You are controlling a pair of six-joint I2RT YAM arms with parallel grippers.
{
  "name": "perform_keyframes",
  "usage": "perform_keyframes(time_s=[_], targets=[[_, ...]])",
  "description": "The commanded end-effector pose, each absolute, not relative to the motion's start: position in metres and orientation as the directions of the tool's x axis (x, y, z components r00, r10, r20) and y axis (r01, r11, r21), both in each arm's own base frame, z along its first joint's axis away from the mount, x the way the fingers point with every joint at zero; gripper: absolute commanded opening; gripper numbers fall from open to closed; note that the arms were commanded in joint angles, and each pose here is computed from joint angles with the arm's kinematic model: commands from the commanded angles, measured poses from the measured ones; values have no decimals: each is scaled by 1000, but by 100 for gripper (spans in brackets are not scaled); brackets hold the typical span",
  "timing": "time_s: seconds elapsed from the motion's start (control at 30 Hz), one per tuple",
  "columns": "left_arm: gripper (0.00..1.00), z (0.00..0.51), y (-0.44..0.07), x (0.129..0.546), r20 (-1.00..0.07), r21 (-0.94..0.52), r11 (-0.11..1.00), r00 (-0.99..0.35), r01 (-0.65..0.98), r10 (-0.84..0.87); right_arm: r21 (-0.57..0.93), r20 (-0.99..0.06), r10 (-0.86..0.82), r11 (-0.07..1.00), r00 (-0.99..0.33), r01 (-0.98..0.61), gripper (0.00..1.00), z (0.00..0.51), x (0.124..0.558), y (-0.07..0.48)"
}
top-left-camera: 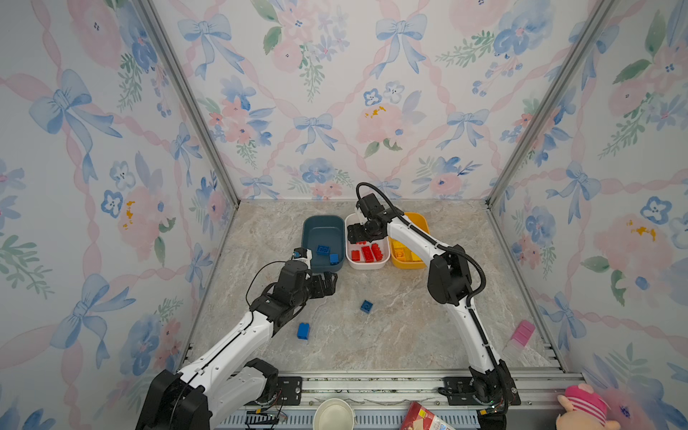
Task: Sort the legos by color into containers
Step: 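Carry the large red brick over the white bin while left moves off, then lower the large red brick into the white bin and open the right gripper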
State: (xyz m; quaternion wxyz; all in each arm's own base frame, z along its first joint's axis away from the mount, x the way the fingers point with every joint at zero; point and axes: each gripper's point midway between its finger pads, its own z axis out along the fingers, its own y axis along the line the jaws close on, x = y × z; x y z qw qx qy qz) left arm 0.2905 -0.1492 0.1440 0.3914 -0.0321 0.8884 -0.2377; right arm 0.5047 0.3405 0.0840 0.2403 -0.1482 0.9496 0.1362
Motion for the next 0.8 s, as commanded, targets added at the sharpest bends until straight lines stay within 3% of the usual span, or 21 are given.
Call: perform_keyframes(time_s=[0.0, 0.47, 0.77], targets=[[98, 141, -146, 289, -688, -430, 892, -690, 138, -225, 190, -494, -207, 922, -844, -337, 89, 92, 507, 334], [98, 123, -153, 284, -636, -431, 891, -749, 146, -185, 177, -526, -190, 929, -829, -325, 95, 134, 484, 317], [98, 110, -140, 273, -564, -394, 918, -801, 50, -199, 193, -519, -194, 922, -833, -335, 100, 156, 445, 302]])
